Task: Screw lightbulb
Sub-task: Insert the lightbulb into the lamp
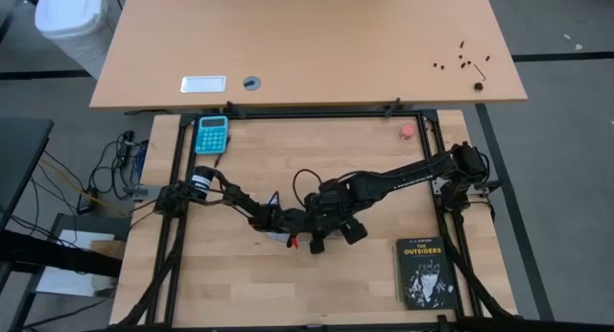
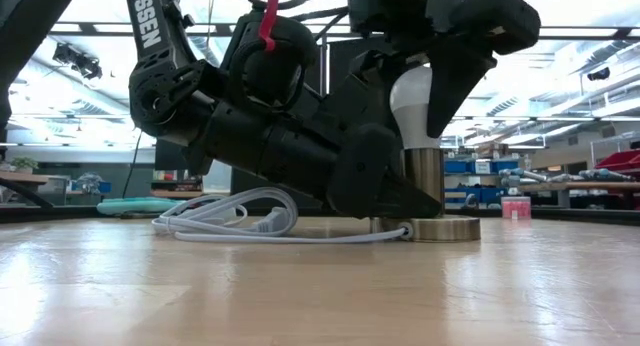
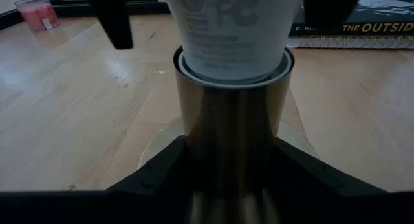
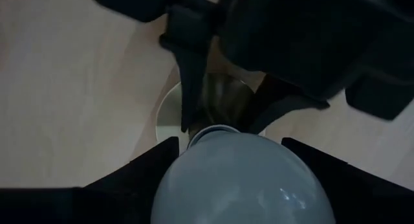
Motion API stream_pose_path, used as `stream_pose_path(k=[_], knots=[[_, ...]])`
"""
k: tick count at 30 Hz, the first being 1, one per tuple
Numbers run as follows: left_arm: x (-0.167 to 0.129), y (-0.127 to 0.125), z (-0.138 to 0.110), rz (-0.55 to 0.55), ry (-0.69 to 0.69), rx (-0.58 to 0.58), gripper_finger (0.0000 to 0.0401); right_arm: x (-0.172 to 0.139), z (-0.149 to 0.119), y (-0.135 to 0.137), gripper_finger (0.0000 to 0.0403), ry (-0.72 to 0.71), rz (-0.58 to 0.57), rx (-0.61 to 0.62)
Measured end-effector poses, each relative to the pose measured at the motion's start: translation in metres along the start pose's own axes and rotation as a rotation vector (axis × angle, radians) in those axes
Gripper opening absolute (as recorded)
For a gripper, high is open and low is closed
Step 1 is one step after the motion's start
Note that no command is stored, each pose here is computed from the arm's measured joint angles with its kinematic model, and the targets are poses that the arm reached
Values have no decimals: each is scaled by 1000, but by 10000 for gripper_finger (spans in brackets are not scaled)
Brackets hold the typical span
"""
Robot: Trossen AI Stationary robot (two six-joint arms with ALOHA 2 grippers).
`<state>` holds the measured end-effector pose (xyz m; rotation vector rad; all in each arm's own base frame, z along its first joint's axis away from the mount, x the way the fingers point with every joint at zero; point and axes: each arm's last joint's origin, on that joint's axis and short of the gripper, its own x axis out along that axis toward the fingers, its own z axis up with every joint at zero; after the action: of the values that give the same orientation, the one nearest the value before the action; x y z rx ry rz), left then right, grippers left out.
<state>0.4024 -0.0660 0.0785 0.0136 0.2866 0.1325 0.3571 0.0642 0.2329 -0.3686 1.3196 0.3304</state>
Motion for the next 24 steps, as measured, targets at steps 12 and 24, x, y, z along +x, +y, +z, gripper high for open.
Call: stream_pose_path(k=[12, 24], knots=[[0, 0, 0, 0, -2, -27, 200, 0, 2, 0, 275, -19, -1, 371], [0, 0, 0, 0, -2, -48, 200, 0, 3, -1, 275, -31, 4, 797]])
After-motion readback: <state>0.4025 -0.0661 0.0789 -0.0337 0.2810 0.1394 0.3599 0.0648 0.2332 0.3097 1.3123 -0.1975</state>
